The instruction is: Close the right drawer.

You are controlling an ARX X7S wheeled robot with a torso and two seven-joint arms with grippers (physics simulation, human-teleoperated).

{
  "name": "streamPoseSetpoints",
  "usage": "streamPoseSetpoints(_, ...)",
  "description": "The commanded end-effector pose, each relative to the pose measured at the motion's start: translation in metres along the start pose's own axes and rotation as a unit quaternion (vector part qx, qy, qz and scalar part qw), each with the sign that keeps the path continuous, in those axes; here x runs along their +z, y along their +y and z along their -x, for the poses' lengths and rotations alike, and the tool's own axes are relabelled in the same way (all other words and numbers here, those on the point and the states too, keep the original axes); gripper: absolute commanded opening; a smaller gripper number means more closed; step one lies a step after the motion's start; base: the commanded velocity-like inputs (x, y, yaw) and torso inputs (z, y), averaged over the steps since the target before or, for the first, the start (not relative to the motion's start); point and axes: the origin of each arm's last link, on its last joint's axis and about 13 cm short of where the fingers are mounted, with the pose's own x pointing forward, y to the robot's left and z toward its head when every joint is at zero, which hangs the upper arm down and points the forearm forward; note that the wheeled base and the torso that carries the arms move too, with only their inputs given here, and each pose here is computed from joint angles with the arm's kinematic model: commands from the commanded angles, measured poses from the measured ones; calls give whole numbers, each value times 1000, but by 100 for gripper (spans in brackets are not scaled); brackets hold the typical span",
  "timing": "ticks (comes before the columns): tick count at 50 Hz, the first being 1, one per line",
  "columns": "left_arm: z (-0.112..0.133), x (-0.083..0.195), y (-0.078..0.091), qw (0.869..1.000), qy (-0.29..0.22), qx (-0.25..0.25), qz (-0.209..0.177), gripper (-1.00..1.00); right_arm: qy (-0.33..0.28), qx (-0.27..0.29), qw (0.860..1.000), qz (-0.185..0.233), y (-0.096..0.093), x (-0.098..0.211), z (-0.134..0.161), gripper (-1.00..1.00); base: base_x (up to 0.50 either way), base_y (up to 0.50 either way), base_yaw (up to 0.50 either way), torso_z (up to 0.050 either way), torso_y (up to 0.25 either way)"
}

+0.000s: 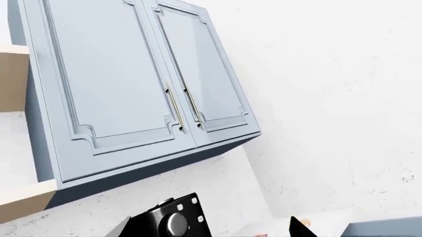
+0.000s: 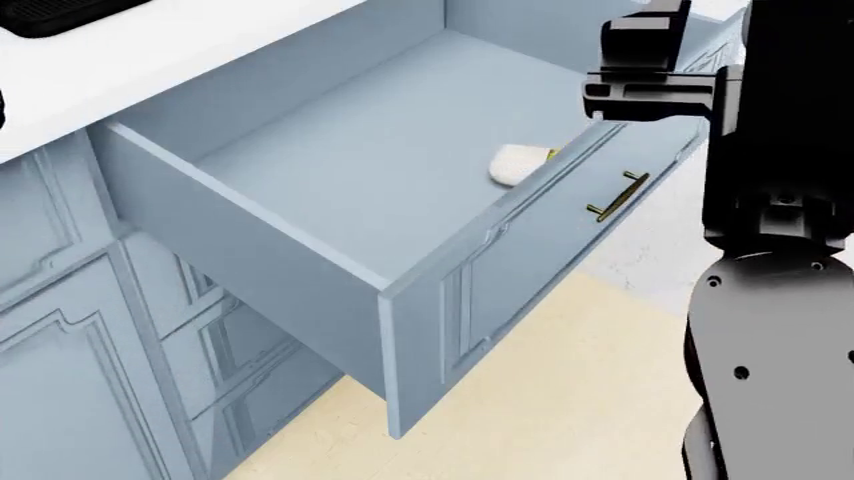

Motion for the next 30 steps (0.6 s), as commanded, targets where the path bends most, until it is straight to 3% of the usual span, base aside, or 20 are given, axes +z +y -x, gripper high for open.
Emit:
streamPoseSetpoints(1,1,-5,0,1000,6,2,0,100,15,-25,999,18,-3,-9,-10,100,0,0,0,0,0)
streamPoseSetpoints(11,3,-5,1,1000,9,0,-1,100,26,-5,1000,9,-2,-11,-7,100,46,-60,0,0,0)
streamPoseSetpoints(30,4,-6,0,1000,10,-2,-2,100,25,0,1000,6,0,-16,-5,100,294,-380,0,0,0)
